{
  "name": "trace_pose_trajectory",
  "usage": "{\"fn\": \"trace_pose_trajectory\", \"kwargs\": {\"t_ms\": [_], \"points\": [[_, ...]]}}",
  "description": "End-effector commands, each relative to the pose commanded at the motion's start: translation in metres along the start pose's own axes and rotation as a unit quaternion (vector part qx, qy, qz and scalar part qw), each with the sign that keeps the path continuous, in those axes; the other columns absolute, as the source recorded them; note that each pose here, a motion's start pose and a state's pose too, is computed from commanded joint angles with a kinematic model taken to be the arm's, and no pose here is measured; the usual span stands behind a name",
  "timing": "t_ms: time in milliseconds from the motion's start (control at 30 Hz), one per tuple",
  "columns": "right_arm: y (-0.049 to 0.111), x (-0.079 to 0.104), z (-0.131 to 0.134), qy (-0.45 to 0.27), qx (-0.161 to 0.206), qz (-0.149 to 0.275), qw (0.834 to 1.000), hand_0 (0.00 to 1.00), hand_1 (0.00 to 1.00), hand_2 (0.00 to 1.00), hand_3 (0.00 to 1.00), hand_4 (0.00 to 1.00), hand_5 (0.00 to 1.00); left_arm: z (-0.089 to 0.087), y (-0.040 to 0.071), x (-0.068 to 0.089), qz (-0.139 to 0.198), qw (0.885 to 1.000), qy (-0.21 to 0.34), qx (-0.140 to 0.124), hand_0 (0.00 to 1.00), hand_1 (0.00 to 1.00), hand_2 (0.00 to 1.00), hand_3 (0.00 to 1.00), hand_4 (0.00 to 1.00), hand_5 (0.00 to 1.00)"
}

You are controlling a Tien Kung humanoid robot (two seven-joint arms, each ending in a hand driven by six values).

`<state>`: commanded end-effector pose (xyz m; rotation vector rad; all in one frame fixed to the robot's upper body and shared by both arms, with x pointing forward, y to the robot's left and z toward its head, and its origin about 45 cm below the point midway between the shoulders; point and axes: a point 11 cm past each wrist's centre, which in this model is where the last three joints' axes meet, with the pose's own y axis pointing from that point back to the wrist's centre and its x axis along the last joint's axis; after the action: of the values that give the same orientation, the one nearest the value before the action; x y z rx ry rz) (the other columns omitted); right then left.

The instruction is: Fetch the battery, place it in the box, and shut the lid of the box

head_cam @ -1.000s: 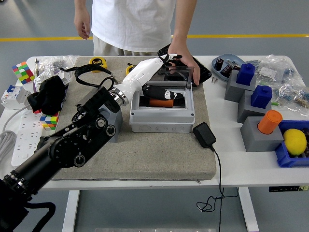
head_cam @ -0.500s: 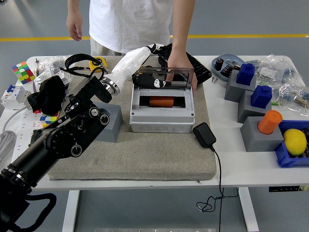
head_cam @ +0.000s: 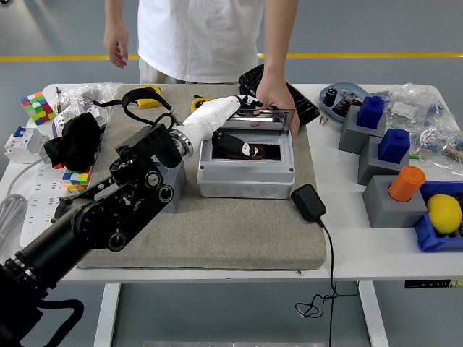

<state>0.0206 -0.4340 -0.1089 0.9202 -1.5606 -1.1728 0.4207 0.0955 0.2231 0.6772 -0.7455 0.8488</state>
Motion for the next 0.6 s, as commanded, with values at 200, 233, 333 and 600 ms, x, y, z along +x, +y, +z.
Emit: {"fn": "trace_pose_trajectory", "kwargs": {"t_ms": [200,233,333,600], "points": [[0.0,0.001,0.002,0.0,-0.001,0.001,1.0,0.766,0.72,0.731,0.749,0.998,0.541,0.013,0.008,-0.01,-0.016,1.0,0.009,-0.006,0.719,0.759,0.757,0.832,0.998,0.376],[0.0,0.001,0.002,0.0,-0.001,0.001,1.0,0.766,0.72,0.731,0.749,0.998,0.541,0.014,0.009,-0.013,-0.021,1.0,0.01,-0.006,0.719,0.759,0.757,0.832,0.998,0.376],[0.0,0.001,0.003,0.0,-0.001,0.001,1.0,0.766,0.72,0.731,0.749,0.998,0.541,0.018,0.011,-0.019,-0.031,0.999,0.013,-0.007,0.719,0.759,0.757,0.832,0.998,0.376],[0.0,0.001,0.004,0.0,-0.001,0.0,1.0,0.766,0.72,0.731,0.75,0.998,0.541,0.029,0.018,-0.032,-0.047,0.998,0.029,-0.023,0.688,0.74,0.743,0.827,0.998,0.386]]}}
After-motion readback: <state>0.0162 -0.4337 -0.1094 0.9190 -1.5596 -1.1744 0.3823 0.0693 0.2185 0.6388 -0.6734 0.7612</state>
